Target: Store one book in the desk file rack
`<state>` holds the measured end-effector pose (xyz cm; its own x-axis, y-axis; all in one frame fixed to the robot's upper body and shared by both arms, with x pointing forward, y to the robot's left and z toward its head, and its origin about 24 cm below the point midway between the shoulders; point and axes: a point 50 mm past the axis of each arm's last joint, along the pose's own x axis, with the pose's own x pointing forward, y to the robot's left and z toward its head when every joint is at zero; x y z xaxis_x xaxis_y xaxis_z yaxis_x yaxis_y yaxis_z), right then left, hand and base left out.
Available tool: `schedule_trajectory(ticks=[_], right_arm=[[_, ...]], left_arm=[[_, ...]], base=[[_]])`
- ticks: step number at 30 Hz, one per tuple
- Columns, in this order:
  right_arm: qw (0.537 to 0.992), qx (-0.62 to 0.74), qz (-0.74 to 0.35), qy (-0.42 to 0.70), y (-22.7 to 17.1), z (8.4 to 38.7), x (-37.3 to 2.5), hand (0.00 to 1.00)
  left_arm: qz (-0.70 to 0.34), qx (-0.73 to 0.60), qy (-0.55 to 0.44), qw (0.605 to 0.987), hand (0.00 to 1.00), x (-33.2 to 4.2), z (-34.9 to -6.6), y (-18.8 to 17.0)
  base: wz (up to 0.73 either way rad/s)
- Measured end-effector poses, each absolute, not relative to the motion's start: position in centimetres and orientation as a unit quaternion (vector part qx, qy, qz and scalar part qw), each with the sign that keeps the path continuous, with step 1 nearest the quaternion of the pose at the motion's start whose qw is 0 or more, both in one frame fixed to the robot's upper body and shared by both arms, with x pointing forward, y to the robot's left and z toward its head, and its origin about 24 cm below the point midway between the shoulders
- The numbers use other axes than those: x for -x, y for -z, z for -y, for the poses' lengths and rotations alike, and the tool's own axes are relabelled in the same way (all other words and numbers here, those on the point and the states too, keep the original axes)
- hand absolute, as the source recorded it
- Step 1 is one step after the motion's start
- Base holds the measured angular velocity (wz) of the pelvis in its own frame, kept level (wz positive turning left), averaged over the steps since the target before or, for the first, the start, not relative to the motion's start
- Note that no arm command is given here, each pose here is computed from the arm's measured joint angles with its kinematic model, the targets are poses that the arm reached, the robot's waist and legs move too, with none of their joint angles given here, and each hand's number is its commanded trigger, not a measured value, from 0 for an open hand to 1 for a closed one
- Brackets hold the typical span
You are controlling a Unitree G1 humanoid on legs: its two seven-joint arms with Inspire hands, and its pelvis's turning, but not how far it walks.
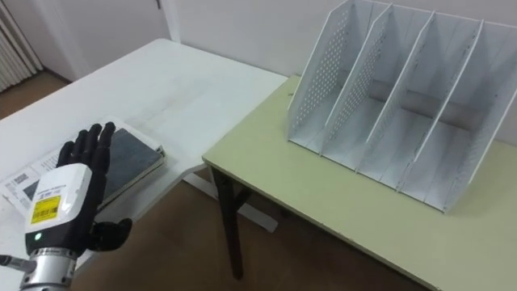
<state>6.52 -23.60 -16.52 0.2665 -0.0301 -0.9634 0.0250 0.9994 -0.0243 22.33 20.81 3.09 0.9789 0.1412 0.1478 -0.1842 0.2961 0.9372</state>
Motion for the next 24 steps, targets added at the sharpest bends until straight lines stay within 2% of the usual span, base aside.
schedule_trajectory(ticks=[8,16,24], right_arm=[[0.796,0.000,-0.606,0.021,16.5,23.7,-6.6,0.00],[0.793,0.000,-0.608,0.037,16.5,24.0,-6.0,0.00],[0.796,0.002,-0.604,0.035,16.3,24.1,-6.3,0.00]], left_arm=[[-0.016,-0.590,-0.109,0.800,0.00,-21.9,-21.6,-2.6],[-0.107,-0.596,-0.073,0.792,0.00,-20.7,-22.6,0.6],[-0.147,-0.597,-0.058,0.786,0.00,-20.2,-23.0,1.7]], base=[[0.00],[0.00],[0.00]])
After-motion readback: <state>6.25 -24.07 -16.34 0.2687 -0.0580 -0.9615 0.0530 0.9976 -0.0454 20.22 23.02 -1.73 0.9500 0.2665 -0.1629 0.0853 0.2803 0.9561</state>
